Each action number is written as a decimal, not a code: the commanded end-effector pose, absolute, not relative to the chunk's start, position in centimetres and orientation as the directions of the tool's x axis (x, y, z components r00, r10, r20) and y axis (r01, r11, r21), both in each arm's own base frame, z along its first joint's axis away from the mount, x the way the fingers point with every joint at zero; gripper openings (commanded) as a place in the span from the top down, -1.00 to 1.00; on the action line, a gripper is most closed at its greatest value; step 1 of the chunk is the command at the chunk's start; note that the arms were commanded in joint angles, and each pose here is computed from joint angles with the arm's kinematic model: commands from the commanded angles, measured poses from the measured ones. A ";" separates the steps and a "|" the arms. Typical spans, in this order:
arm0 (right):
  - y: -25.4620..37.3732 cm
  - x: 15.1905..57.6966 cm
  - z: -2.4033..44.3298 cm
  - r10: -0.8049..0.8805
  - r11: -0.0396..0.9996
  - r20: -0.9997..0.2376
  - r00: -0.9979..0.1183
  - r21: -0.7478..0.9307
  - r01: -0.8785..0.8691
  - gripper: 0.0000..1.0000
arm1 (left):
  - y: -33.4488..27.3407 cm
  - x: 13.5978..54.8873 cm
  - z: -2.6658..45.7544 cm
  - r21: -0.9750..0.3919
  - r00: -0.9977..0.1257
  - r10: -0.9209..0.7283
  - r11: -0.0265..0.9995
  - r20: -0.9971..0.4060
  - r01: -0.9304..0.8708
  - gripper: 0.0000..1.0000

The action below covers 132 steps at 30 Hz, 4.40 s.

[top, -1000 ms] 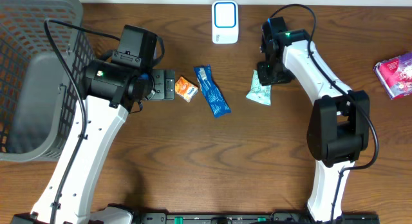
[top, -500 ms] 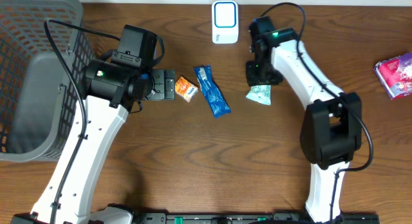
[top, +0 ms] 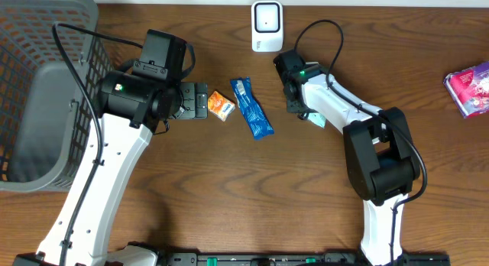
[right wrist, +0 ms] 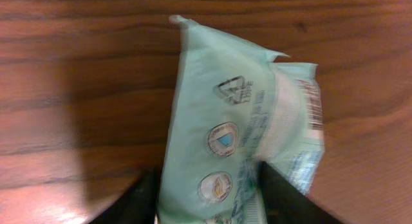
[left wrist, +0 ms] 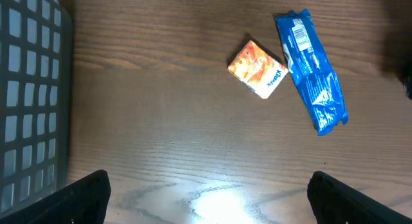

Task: Scan the item barcode
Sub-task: 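Lift the green pack with the right gripper, then carry the green pack right and set it beside the purple pack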

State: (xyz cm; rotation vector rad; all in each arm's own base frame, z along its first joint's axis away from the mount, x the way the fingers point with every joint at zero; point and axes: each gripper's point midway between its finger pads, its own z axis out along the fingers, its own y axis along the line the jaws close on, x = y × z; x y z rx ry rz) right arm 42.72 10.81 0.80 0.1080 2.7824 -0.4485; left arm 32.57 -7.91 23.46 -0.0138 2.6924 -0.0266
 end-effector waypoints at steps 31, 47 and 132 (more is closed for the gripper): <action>9.4 43.2 3.7 0.266 0.614 0.008 -0.964 0.770 0.176 0.89 | -7.6 32.7 23.5 -0.016 -0.901 -0.027 1.000 -0.433 -0.022 -0.96; 2.2 44.4 6.8 0.223 0.919 -0.136 -0.965 0.360 0.162 -0.41 | -7.6 32.7 23.5 -0.016 -0.901 -0.027 1.000 -0.433 -0.022 -0.96; -22.8 48.9 11.3 0.523 0.806 -0.402 -0.752 -0.054 0.589 0.75 | -7.6 32.7 23.5 -0.016 -0.901 -0.027 1.000 -0.433 -0.022 -0.96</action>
